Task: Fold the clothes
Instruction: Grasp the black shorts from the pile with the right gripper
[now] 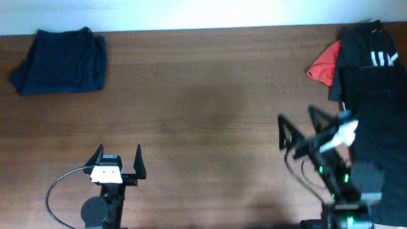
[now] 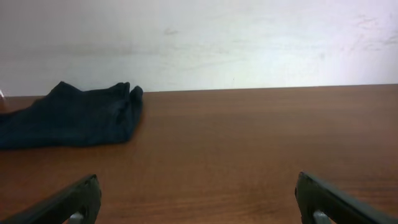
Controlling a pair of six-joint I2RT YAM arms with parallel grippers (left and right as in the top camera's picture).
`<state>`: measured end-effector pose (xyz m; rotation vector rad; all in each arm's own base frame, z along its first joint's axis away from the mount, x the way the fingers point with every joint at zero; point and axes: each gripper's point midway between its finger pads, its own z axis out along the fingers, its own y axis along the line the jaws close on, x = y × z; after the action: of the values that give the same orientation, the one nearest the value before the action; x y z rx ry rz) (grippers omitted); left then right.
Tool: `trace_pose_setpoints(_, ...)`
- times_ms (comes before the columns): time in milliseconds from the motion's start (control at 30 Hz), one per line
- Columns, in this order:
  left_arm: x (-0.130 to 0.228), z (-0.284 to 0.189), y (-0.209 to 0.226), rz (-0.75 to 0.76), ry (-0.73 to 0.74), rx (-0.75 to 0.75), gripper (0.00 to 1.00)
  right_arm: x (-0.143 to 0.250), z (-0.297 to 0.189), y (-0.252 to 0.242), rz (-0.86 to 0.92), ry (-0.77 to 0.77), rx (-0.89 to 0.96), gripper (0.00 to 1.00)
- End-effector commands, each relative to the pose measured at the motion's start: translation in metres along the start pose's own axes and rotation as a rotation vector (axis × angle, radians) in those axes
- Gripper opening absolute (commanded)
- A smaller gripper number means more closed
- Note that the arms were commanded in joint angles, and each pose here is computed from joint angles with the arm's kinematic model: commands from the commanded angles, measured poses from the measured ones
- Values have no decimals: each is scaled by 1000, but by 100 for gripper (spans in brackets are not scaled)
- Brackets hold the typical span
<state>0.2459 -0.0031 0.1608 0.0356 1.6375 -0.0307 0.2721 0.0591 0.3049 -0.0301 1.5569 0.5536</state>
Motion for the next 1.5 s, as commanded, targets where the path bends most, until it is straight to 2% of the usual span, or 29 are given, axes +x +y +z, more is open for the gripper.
trace_pose_setpoints(0,2,0,1,18,3,-5,99,-35,48,-37,-153,109,186,99)
trace_pose_setpoints(100,2,0,1,18,3,-5,99,-59,109,-119,-144,387,436,99)
trace_pose_setpoints(167,2,0,1,18,3,-5,99,-64,130,-166,-92,533,520,99)
trace_pose_setpoints(300,2,0,1,18,3,-5,99,-54,131,-241,-30,615,657,99)
trace_pose_setpoints(367,2,0,1,18,3,-6,99,-23,121,-283,-113,734,778,99)
trace_pose_setpoints(433,2,0,1,18,3,-5,99,17,100,-336,-263,917,1019,99)
trace_pose_setpoints(533,2,0,1,18,3,-5,99,82,91,-377,-332,1110,1082,99)
trace_pose_setpoints(600,2,0,1,18,3,-5,99,110,95,-391,-328,1142,1077,100)
trace_pose_setpoints(700,2,0,1,18,3,-5,99,127,94,-402,-339,1173,1067,88)
trace_pose_setpoints(800,2,0,1,18,3,-5,99,143,88,-415,-333,1199,1087,86)
trace_pose_setpoints(967,2,0,1,18,3,-5,99,141,69,-436,-323,1214,1112,80)
trace_pose_setpoints(1100,2,0,1,18,3,-5,99,140,70,-437,-325,1202,1116,66)
trace_pose_setpoints(1133,2,0,1,18,3,-6,99,140,70,-437,-325,1201,1116,67)
trace_pose_setpoints(1200,2,0,1,18,3,-6,99,139,71,-437,-326,1198,1116,77)
trace_pose_setpoints(1300,2,0,1,18,3,-6,99,139,71,-437,-327,1197,1116,76)
trace_pose_setpoints(1367,2,0,1,18,3,-5,99,137,72,-437,-327,1195,1117,69)
trace_pose_setpoints(1400,2,0,1,18,3,-5,99,135,72,-437,-329,1192,1122,63)
trace_pose_setpoints(1467,2,0,1,18,3,-5,99,130,75,-438,-318,1167,1134,60)
